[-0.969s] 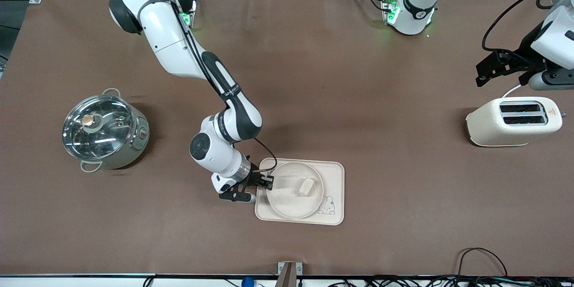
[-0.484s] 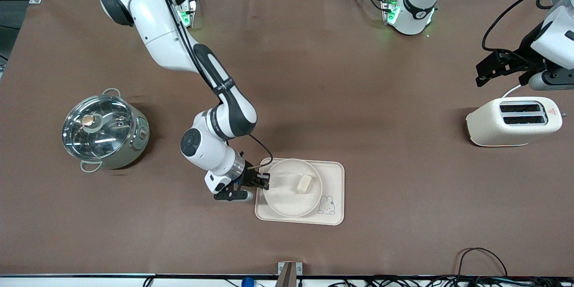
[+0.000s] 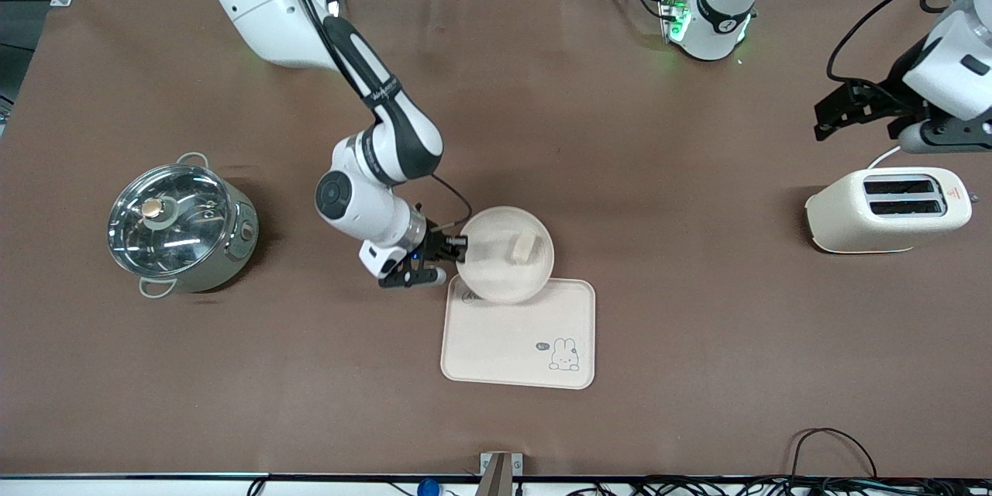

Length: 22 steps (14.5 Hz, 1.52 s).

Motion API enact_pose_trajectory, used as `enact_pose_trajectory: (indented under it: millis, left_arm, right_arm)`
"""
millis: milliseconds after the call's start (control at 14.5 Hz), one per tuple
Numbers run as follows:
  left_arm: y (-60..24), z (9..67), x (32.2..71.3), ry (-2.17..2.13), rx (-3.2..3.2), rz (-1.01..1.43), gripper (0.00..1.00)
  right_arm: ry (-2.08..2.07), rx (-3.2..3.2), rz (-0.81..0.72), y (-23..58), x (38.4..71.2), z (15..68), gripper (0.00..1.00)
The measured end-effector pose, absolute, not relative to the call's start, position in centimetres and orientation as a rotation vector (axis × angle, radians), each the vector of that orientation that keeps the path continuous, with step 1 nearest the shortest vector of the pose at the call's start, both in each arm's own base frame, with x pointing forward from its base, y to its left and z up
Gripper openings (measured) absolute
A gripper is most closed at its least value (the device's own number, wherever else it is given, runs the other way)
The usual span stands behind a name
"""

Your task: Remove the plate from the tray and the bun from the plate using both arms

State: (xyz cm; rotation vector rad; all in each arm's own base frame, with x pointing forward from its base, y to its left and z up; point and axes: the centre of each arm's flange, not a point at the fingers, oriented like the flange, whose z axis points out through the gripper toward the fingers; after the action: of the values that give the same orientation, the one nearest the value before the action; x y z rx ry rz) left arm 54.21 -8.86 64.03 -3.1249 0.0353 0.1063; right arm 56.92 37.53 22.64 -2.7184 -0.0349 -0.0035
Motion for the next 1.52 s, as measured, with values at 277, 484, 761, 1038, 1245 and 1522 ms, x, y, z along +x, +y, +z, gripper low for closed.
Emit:
enact_pose_trajectory:
  millis: [277, 484, 761, 1038, 1245, 1522]
  left_arm:
    - [-14.7, 62.3, 51.8, 0.051, -3.106, 0.182, 1.00]
    - [-21.1, 61.0, 49.3, 0.033, -3.114, 0.180, 1.00]
    - [-26.9, 55.4, 49.8, 0.081, -3.184, 0.014, 1.00]
    - [-30.7, 46.3, 52.3, -0.046, -3.241, 0.068, 1.00]
    - [-34.9, 40.3, 52.6, -0.132, -3.264, 0.094, 1.00]
    - [-40.9, 32.2, 51.2, -0.100, -3.245, 0.013, 1.00]
  right_arm:
    - [-0.075, -2.743, -0.056, 39.8, 52.2, 20.7, 0.05]
    - [-0.055, -2.730, -0.092, 41.3, 50.4, 19.9, 0.05]
    - [-0.003, -2.724, -0.088, 40.9, 50.5, 19.3, 0.17]
    - [0.051, -2.719, -0.092, 39.8, 51.3, 19.2, 0.56]
    - [0.122, -2.717, -0.123, 36.8, 53.7, 19.4, 0.89]
    - [0.148, -2.720, -0.165, 35.1, 55.4, 20.5, 1.00]
